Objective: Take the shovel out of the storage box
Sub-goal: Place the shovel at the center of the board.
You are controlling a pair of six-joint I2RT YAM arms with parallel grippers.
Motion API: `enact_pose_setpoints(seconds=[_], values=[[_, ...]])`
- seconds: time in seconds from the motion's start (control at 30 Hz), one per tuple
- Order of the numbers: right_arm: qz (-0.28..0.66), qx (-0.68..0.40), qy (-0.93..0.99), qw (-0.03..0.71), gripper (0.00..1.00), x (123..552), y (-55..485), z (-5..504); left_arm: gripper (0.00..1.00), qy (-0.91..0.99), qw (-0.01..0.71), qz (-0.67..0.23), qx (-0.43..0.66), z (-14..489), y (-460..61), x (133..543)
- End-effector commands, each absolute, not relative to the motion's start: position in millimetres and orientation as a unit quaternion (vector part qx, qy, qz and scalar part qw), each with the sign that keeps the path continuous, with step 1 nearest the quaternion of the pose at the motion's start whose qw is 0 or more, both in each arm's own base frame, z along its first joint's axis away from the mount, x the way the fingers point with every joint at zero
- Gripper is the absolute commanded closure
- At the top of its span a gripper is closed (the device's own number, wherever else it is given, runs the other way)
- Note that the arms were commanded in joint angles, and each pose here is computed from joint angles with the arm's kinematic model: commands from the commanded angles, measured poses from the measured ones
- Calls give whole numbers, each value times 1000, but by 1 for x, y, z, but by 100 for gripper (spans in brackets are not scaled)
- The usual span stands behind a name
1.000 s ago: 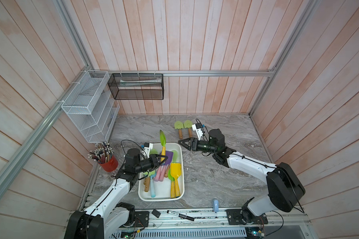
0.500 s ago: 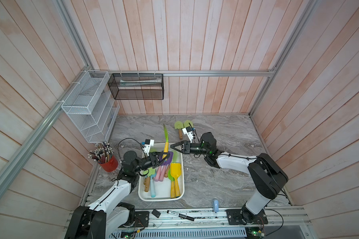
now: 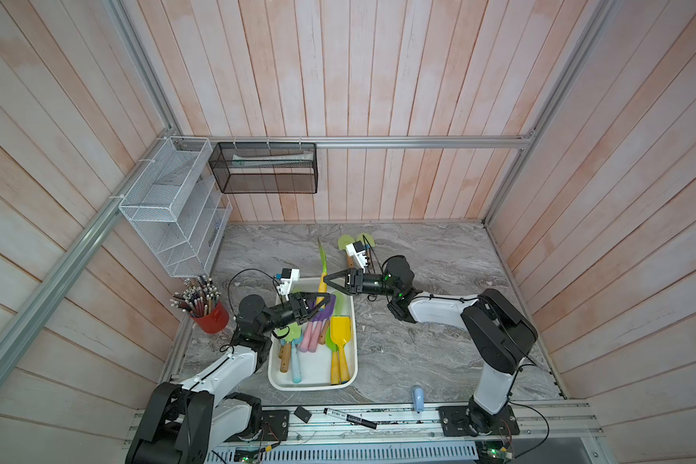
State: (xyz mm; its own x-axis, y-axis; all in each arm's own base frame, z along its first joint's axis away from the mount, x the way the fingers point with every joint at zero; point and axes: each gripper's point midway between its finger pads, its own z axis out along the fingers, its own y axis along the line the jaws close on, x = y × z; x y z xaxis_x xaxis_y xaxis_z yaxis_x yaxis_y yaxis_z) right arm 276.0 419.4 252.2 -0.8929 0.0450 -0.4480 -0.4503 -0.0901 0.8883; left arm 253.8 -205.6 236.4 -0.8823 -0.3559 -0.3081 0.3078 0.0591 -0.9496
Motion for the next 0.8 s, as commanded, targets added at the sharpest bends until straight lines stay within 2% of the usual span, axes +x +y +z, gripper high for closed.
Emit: enact_pose_setpoints(seconds=[0.0, 0.5, 0.7, 0.77], values=[[745, -171, 619, 178, 57, 274, 424, 274, 84, 678, 249, -691, 1, 240, -206, 248], [782, -154, 584, 151, 70, 280, 433, 285, 84, 680, 243, -692, 1, 233, -211, 245], [786, -147, 582, 150, 83, 282, 433, 284, 84, 681, 240, -691, 0, 230, -213, 245], [786, -145, 582, 151, 87, 282, 433, 284, 78, 684, 239, -689, -2, 228, -213, 245]])
